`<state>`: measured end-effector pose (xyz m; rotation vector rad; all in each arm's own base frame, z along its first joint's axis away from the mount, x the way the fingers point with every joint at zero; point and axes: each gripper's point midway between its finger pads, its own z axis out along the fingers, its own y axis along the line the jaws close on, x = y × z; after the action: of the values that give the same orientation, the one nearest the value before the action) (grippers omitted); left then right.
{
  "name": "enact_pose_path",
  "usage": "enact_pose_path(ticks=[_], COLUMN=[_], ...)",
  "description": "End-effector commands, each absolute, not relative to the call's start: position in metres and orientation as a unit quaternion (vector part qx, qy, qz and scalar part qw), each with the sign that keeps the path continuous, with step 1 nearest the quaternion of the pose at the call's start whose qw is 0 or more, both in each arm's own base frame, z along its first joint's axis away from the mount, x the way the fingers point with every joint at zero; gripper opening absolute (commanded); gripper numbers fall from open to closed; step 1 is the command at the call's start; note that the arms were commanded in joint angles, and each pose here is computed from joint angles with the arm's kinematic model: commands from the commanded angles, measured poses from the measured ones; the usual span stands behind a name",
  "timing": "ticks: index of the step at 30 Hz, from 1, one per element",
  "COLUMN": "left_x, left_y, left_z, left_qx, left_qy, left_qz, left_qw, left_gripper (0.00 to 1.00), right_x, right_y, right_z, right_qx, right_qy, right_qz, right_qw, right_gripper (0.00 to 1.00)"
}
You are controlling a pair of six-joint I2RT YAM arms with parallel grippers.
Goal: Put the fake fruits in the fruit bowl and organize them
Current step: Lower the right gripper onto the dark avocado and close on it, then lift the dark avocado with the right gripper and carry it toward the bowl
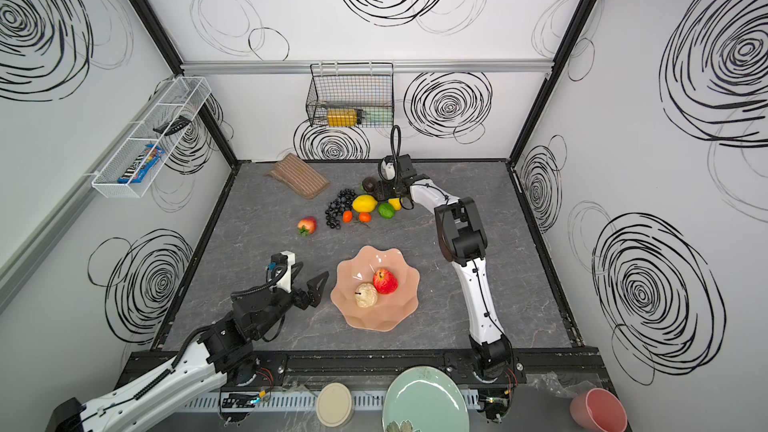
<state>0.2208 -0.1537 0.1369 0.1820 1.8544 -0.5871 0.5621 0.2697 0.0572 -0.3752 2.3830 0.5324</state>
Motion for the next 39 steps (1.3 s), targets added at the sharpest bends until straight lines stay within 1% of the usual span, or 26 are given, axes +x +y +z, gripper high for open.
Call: enact_pose_path(ticks=[1,4,12,24,32,39], left_x=[0.225,0.225,0.225,0.225,0.223,0.217], left_y=[-0.155,-0.156,-0.155,-0.158,-0.166,-0.186], left_z=[0.158,0.158,0.158,0.157,0.158,0.172], left_qx=[0.073,0.073,0.072,0.076,0.095,0.123], left_qy=[0.765,0.765,0.765,0.766,0.758,0.723], left_qz=[-0.262,-0.262,-0.262,-0.263,-0.28,-0.336], left_qw=[0.584,0.584,0.584,0.582,0.581,0.592], left_gripper=[0.99,0.99,0.99,0.99,1.0,1.0], right_x=[0.556,0.553,0.545,0.519,0.473,0.407], right_y=[0.271,0.267,0.252,0.233,0.233,0.237], right_z=[0.084,0.087,0.096,0.135,0.168,0.182], right_qx=[-0.139,-0.132,-0.101,-0.07,-0.054,-0.063], right_qy=[0.901,0.901,0.907,0.889,0.87,0.86], right_qz=[0.21,0.206,0.204,0.233,0.305,0.37], right_qw=[0.352,0.357,0.355,0.389,0.383,0.346], right_gripper=[0.68,0.66,0.65,0.65,0.64,0.64])
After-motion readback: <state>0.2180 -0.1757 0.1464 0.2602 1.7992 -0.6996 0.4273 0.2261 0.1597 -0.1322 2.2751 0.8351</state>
